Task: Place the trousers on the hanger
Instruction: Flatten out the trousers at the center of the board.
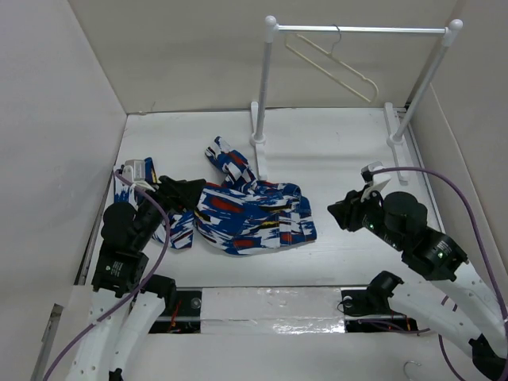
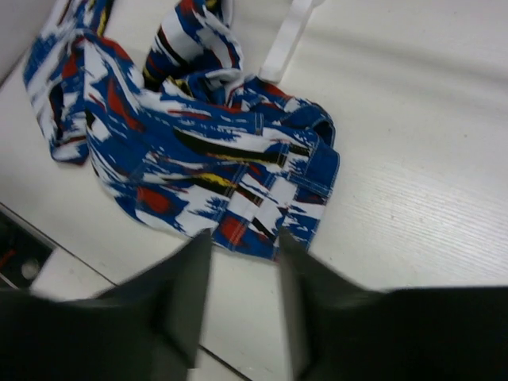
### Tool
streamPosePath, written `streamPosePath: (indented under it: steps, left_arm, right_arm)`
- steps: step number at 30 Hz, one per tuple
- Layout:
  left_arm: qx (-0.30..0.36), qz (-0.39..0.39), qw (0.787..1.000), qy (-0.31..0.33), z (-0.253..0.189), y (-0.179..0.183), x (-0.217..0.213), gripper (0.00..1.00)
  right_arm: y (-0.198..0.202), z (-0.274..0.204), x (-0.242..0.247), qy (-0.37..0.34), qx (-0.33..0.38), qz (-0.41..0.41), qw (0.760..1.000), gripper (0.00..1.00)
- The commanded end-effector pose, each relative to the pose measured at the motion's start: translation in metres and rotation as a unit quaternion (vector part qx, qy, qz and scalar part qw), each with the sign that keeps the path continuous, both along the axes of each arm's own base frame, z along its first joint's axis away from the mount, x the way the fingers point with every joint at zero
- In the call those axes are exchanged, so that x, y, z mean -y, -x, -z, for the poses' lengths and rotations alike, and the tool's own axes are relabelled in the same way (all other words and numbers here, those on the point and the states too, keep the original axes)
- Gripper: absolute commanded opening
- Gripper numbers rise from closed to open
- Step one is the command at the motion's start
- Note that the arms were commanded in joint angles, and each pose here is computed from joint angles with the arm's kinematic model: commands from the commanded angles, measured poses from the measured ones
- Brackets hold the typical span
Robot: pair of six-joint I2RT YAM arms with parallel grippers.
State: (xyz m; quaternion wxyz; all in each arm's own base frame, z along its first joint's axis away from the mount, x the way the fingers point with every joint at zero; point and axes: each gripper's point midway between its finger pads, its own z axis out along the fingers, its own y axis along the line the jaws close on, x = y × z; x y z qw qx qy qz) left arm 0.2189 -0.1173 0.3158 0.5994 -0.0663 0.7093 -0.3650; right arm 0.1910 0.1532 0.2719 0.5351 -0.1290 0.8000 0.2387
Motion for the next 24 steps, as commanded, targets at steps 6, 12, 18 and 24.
streamPosePath:
  steps: [6, 12, 18, 24]
  left_arm:
    - [0.022, 0.003, 1.000, -0.012, -0.004, -0.011, 0.003, 0.47]
    - [0.008, 0.041, 0.999, -0.007, 0.004, -0.034, 0.022, 0.07]
    - [-0.008, 0.096, 0.994, 0.043, 0.020, -0.062, 0.051, 0.00]
    - [-0.080, 0.041, 0.995, -0.053, 0.065, -0.080, 0.092, 0.00]
  right_arm:
    - [0.016, 0.004, -0.002, 0.003, -0.019, -0.021, 1.000, 0.00]
    - [0.004, 0.046, -0.021, 0.013, -0.085, -0.011, 0.996, 0.00]
    - [-0.011, 0.111, -0.021, 0.015, -0.138, 0.052, 0.989, 0.46]
    - [-0.031, 0.145, -0.022, -0.009, -0.155, 0.088, 0.984, 0.74]
